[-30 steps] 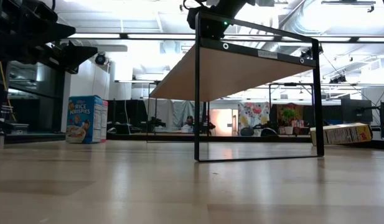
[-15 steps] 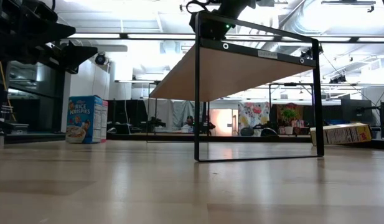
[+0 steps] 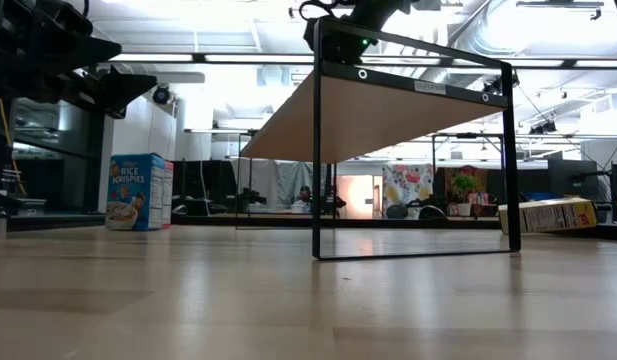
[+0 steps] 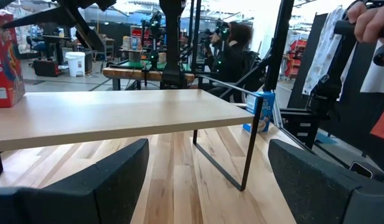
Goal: Stack cereal on shelf
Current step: Put the right red cereal box on the shelf
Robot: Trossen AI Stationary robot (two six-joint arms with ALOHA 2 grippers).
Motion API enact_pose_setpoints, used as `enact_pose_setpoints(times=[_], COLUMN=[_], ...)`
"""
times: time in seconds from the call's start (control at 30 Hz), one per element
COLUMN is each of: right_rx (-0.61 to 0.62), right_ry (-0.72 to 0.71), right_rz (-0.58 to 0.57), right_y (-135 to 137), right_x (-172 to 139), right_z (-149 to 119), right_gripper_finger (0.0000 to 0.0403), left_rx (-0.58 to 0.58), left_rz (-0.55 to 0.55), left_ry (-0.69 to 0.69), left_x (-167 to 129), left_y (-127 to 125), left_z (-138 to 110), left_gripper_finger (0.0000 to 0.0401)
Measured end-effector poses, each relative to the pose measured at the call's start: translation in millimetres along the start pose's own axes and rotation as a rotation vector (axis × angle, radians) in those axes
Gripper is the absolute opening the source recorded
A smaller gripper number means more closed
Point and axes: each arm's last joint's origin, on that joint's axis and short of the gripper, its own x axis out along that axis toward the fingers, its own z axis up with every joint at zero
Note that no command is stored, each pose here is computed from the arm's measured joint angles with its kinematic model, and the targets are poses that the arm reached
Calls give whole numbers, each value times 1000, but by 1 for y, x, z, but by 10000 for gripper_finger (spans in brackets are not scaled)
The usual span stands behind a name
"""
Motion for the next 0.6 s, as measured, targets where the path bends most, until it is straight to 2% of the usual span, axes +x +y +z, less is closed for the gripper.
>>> enact_pose_setpoints(times=[0.13, 0.27, 0.5, 0.6], right_rx=[3, 4, 14, 65], right_ry=[1, 23, 41, 64], right_rz=[-8, -16, -22, -23], right_y=[-1, -1, -3, -4], right_x=[0, 0, 2, 4], right_z=[0, 0, -5, -11], right_gripper_finger=[125, 150, 156, 156], left_rx=[0, 0, 0, 0], left_rz=[0, 0, 0, 0], left_ry=[0, 0, 0, 0], left_x=[0, 0, 0, 0], left_y=[0, 0, 0, 0], left_z=[0, 0, 0, 0], left_gripper_finger=[322, 322, 322, 322])
